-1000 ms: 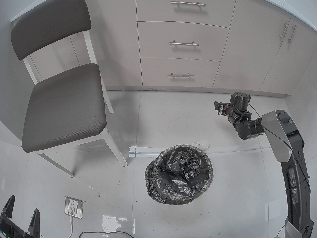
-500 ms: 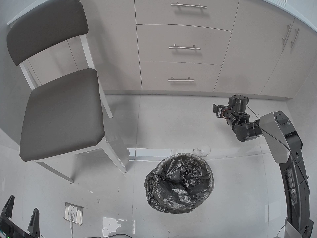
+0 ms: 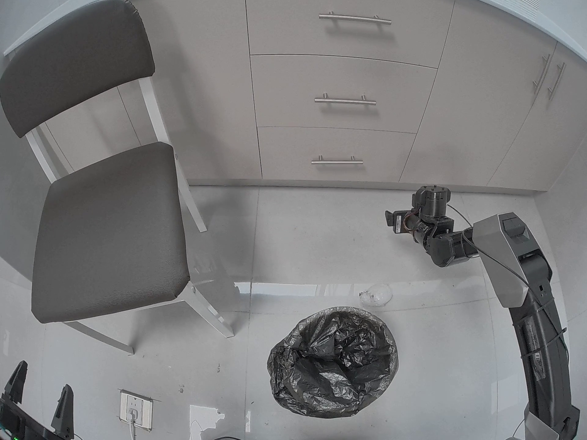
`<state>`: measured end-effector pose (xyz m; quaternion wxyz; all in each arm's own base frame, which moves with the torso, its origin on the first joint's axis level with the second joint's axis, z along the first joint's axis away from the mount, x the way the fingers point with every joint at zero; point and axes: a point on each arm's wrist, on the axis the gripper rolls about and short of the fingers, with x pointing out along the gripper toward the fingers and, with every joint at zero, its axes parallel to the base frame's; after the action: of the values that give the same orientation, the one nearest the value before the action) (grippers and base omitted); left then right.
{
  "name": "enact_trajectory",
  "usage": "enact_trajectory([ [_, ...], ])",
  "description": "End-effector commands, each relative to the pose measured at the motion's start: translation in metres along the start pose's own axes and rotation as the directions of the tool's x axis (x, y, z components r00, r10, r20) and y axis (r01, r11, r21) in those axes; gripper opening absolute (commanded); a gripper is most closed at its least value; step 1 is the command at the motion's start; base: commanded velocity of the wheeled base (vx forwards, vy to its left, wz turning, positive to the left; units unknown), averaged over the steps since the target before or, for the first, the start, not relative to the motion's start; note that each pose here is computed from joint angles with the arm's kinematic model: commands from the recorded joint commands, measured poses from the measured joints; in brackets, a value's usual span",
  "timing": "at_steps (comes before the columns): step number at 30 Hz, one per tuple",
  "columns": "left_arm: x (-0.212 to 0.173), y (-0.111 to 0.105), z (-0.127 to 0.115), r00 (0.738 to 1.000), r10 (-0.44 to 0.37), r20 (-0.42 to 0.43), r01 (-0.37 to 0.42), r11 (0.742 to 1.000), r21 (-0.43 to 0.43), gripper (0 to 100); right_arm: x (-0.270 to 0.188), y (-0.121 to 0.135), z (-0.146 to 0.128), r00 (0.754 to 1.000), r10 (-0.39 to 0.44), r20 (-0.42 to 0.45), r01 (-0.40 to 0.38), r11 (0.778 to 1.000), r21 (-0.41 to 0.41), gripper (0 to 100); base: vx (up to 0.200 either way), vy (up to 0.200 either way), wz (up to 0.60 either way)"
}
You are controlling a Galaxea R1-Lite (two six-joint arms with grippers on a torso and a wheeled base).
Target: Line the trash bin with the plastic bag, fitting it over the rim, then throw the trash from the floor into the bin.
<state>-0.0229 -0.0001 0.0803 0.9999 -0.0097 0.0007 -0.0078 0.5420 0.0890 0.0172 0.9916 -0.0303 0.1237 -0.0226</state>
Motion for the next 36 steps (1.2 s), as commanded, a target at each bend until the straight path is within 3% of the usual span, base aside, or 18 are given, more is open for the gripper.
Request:
enact_trajectory([
  [1, 0.0, 0.0, -0.004, 1.0, 0.0, -0.002, 0.0, 1.0, -0.001, 100, 0.014, 0.01, -0.055, 0.978, 0.013, -0.21, -0.028, 0.997, -0.071, 100, 0.0, 0.0, 0.0],
  [4, 0.0, 0.0, -0.005, 1.0, 0.005, -0.005, -0.005, 1.0, -0.001, 100, 0.013, 0.016, -0.109, 0.915, 0.001, -0.403, -0.06, 0.989, -0.136, 100, 0.0, 0.0, 0.0],
  [5, 0.0, 0.0, -0.005, 1.0, 0.005, -0.005, -0.005, 1.0, -0.001, 100, 0.013, 0.016, -0.109, 0.915, 0.001, -0.403, -0.06, 0.989, -0.136, 100, 0.0, 0.0, 0.0],
  [6, 0.0, 0.0, -0.005, 1.0, 0.008, -0.005, -0.008, 1.0, -0.002, 100, 0.009, 0.02, -0.155, 0.841, -0.017, -0.541, -0.102, 0.977, -0.188, 100, 0.0, 0.0, 0.0],
  [7, 0.0, 0.0, -0.005, 1.0, 0.008, -0.005, -0.008, 1.0, -0.002, 100, 0.008, 0.021, -0.168, 0.816, -0.028, -0.578, -0.111, 0.972, -0.205, 100, 0.0, 0.0, 0.0],
  [8, 0.0, 0.0, -0.004, 1.0, 0.008, -0.003, -0.008, 1.0, -0.002, 100, 0.002, 0.021, -0.197, 0.752, -0.057, -0.657, -0.141, 0.959, -0.244, 100, 0.0, 0.0, 0.0],
  [9, 0.0, 0.0, -0.005, 1.0, 0.008, -0.003, -0.008, 1.0, -0.002, 100, -0.001, 0.022, -0.205, 0.731, -0.065, -0.679, -0.152, 0.955, -0.256, 100, 0.0, 0.0, 0.0],
  [10, 0.0, 0.0, -0.005, 1.0, 0.008, -0.003, -0.008, 1.0, -0.002, 100, -0.001, 0.022, -0.205, 0.731, -0.065, -0.679, -0.152, 0.955, -0.256, 100, 0.0, 0.0, 0.0],
  [11, 0.0, 0.0, -0.004, 1.0, 0.009, -0.002, -0.009, 1.0, -0.002, 100, -0.011, 0.025, -0.228, 0.646, -0.089, -0.758, -0.206, 0.936, -0.285, 100, 0.0, 0.0, 0.0],
  [12, 0.0, 0.0, -0.005, 1.0, 0.009, -0.005, -0.009, 1.0, -0.002, 100, -0.015, 0.027, -0.23, 0.619, -0.096, -0.779, -0.222, 0.931, -0.29, 100, 0.0, 0.0, 0.0],
  [14, 0.0, 0.0, -0.004, 1.0, 0.009, -0.003, -0.009, 1.0, -0.002, 100, -0.015, 0.03, -0.23, 0.62, -0.091, -0.78, -0.222, 0.933, -0.285, 100, 0.0, 0.0, 0.0],
  [18, 0.0, 0.0, -0.004, 1.0, 0.009, -0.003, -0.009, 1.0, -0.004, 100, -0.01, 0.032, -0.226, 0.669, -0.082, -0.739, -0.191, 0.942, -0.277, 100, 0.0, 0.0, 0.0],
  [23, 0.0, 0.0, -0.004, 1.0, 0.009, -0.002, -0.009, 1.0, -0.004, 100, -0.011, 0.033, -0.226, 0.669, -0.077, -0.739, -0.18, 0.948, -0.262, 100, 0.0, 0.0, 0.0],
  [29, 0.0, 0.0, -0.004, 1.0, 0.009, -0.003, -0.009, 1.0, -0.005, 100, -0.01, 0.039, -0.224, 0.69, -0.063, -0.721, -0.174, 0.953, -0.25, 100, 0.0, 0.0, 0.0],
  [32, 0.0, 0.0, -0.004, 1.0, 0.009, -0.003, -0.009, 1.0, -0.005, 100, -0.006, 0.042, -0.22, 0.728, -0.051, -0.684, -0.169, 0.953, -0.251, 100, 0.0, 0.0, 0.0],
  [33, 0.0, 0.0, -0.004, 1.0, 0.009, -0.002, -0.009, 1.0, -0.005, 100, -0.003, 0.042, -0.216, 0.763, -0.044, -0.645, -0.168, 0.95, -0.264, 100, 0.0, 0.0, 0.0],
  [36, 0.0, 0.0, -0.004, 1.0, 0.009, 0.0, -0.009, 1.0, -0.005, 100, 0.003, 0.04, -0.206, 0.803, -0.042, -0.595, -0.174, 0.937, -0.302, 100, 0.0, 0.0, 0.0],
])
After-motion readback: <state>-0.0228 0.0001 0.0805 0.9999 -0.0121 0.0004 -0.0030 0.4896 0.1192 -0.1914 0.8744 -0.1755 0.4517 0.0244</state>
